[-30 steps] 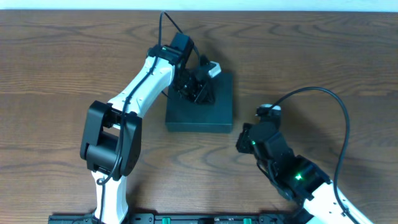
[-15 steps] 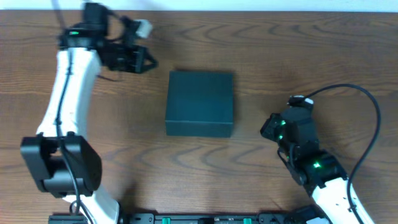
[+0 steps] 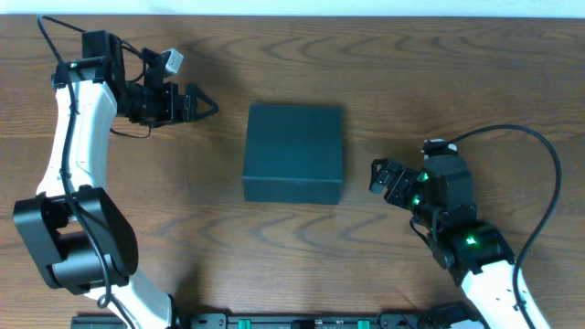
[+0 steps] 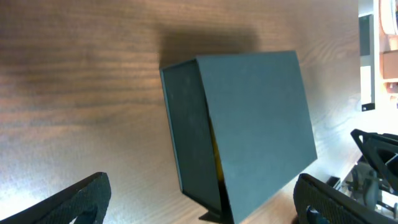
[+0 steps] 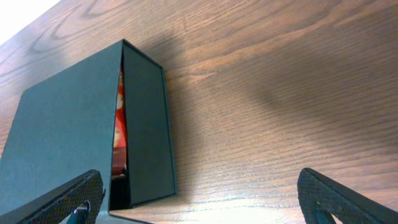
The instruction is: Pack container
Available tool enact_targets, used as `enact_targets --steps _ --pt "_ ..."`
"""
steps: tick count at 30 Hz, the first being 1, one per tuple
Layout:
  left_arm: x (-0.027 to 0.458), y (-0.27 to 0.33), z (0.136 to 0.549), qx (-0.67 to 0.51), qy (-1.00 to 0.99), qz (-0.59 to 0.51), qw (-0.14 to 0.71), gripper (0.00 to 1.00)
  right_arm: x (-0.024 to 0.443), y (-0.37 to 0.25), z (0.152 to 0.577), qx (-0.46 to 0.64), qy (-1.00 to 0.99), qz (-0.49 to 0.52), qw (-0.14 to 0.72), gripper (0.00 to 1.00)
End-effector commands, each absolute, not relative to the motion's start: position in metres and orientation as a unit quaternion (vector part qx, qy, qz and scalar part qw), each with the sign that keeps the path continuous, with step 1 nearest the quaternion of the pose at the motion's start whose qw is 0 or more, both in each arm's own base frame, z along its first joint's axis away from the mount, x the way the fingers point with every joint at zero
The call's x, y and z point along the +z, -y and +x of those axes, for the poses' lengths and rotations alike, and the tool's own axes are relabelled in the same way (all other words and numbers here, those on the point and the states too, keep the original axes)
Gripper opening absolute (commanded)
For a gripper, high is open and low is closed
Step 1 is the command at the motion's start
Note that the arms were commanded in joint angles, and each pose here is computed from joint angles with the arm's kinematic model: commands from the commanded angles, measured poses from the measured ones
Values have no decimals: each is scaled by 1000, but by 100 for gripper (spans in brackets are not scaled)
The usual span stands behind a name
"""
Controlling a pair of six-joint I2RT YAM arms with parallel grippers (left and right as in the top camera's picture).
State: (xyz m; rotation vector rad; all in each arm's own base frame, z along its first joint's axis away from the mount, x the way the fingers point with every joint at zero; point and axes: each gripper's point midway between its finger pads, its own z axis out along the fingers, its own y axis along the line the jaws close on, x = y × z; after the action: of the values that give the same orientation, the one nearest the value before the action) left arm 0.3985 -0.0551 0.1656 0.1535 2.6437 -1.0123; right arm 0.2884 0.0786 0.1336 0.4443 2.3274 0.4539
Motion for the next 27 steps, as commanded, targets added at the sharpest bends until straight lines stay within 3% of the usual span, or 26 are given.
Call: enact_targets --steps 1,9,19,27 --pt "155 46 396 -317 -936 57 144 95 136 -78 289 179 -900 171 358 99" --pt "126 -6 393 -150 -981 43 116 95 136 -78 289 179 -900 171 358 99" --pt "116 -48 378 -30 -996 34 73 95 136 -78 289 179 -900 171 358 99" --pt "139 -92 375 102 -991 20 88 95 136 -78 289 179 -900 171 358 99"
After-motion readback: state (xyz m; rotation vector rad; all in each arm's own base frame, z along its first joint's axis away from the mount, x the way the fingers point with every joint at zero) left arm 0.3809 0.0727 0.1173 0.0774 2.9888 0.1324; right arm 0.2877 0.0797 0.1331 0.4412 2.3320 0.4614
